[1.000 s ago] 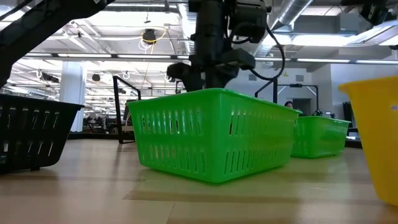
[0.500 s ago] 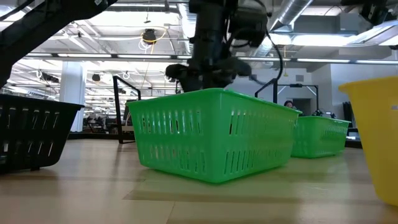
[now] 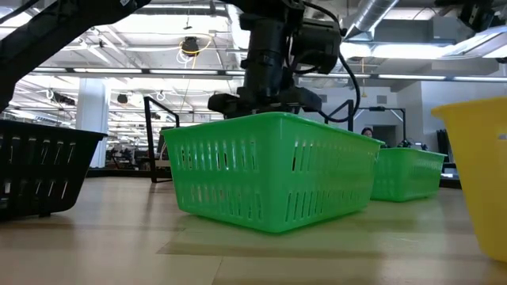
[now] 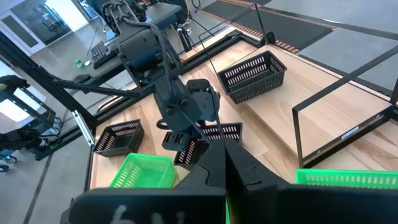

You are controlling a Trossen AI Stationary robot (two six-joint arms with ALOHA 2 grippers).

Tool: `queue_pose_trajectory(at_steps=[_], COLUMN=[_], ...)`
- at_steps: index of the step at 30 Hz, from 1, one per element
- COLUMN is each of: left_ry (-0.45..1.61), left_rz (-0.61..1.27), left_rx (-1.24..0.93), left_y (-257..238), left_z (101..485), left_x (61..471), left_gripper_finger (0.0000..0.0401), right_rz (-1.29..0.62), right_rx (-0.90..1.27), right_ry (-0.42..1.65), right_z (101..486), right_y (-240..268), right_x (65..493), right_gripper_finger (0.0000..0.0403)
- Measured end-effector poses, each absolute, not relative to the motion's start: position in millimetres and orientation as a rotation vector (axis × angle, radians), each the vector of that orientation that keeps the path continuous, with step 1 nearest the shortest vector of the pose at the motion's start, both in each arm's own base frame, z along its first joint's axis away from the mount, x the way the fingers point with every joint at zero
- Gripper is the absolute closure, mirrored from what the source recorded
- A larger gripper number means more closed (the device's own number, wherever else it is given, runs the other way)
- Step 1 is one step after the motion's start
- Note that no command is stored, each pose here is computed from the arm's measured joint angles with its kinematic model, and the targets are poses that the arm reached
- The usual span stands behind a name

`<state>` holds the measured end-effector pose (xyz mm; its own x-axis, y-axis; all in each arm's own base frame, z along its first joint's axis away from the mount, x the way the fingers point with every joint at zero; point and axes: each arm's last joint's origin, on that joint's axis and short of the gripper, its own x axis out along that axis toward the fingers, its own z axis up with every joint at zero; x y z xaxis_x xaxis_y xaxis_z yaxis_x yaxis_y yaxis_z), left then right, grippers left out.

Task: Stack baskets on shelf by color
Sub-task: Stack the top black bin on top of the black bin on the shelf

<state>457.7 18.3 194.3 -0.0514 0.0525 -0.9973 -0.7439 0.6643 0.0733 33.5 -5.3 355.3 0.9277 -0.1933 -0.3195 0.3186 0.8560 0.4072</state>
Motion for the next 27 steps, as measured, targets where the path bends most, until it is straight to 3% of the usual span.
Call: queue_pose_trajectory(at_steps=[7,18,23,27], left_ry=[1.506,1.463,1.322,1.159], left_rz=[0.697,0.668,0.664,0.827], left_rx=[-0.547,-0.522,-0.535,-0.487], left_y=[21,16,-3,-12], left_z=[189,195,269,324], left_x=[459,464,450,418], left_gripper_finger=[0.0388,0.0400,0.0401,0.0401], right_rz=[-0.267,-0.259,-0.259,-0.259], right_rx=[0.476,0.473,0.473,0.473], right_ry=[0.251,0.223,0.223,0.223], right_z=[357,360,360,360], right_y=[-5,-5,-5,-5], right_x=[34,35,35,35], right_gripper_finger=[0.0395,0.0395,0.0395,0.0395])
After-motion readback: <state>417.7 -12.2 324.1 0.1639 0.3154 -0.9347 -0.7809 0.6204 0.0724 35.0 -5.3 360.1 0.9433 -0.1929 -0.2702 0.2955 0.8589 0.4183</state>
